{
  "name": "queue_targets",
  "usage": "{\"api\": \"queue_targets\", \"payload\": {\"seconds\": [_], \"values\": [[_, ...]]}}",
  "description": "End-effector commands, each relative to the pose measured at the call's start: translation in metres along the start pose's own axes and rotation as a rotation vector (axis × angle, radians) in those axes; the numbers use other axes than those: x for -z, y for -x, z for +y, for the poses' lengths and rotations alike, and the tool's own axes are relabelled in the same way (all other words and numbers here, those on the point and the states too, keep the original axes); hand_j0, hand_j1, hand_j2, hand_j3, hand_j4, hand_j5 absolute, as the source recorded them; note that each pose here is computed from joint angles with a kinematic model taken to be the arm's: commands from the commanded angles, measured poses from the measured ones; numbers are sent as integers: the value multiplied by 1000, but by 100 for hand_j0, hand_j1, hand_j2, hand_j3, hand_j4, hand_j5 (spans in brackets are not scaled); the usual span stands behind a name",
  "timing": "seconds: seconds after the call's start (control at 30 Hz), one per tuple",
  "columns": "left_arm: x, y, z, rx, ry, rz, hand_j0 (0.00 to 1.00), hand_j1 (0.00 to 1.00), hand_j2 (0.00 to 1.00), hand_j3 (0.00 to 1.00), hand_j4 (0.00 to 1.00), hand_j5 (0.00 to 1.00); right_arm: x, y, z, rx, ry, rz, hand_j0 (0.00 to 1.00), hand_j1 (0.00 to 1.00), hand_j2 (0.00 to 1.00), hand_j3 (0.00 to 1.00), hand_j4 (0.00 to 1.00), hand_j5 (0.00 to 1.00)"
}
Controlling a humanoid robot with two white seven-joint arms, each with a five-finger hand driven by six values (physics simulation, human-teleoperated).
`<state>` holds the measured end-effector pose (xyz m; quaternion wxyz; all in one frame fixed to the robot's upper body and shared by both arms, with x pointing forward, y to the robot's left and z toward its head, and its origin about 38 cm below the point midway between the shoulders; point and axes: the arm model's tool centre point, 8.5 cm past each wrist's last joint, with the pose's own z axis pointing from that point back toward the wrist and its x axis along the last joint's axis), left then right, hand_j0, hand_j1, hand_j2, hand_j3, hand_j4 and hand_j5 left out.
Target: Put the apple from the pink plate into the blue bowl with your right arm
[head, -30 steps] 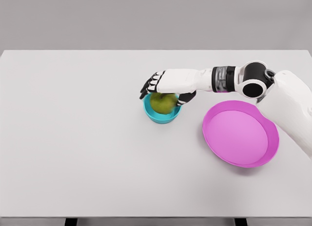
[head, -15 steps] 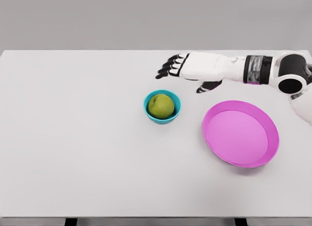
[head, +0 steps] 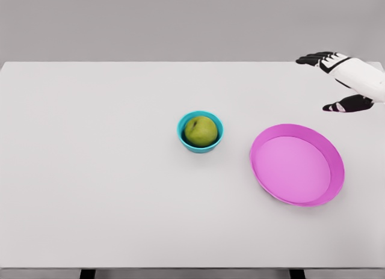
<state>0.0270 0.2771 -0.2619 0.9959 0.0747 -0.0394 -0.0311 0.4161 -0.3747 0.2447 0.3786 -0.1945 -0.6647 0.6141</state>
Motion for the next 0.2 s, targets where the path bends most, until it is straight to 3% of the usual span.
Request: {"api": "queue_targets", "payload": {"seconds": [0.0,0.17], "values": [[0,0,0,0,0,0,100,100,100,100,100,100,2,2,3,26,22,3,100,100,100,100,100,100],[0,-11,1,3,-1,-25,100,100,100,100,100,100,1,3,4,28,16,6,100,100,100,100,100,100]]}}
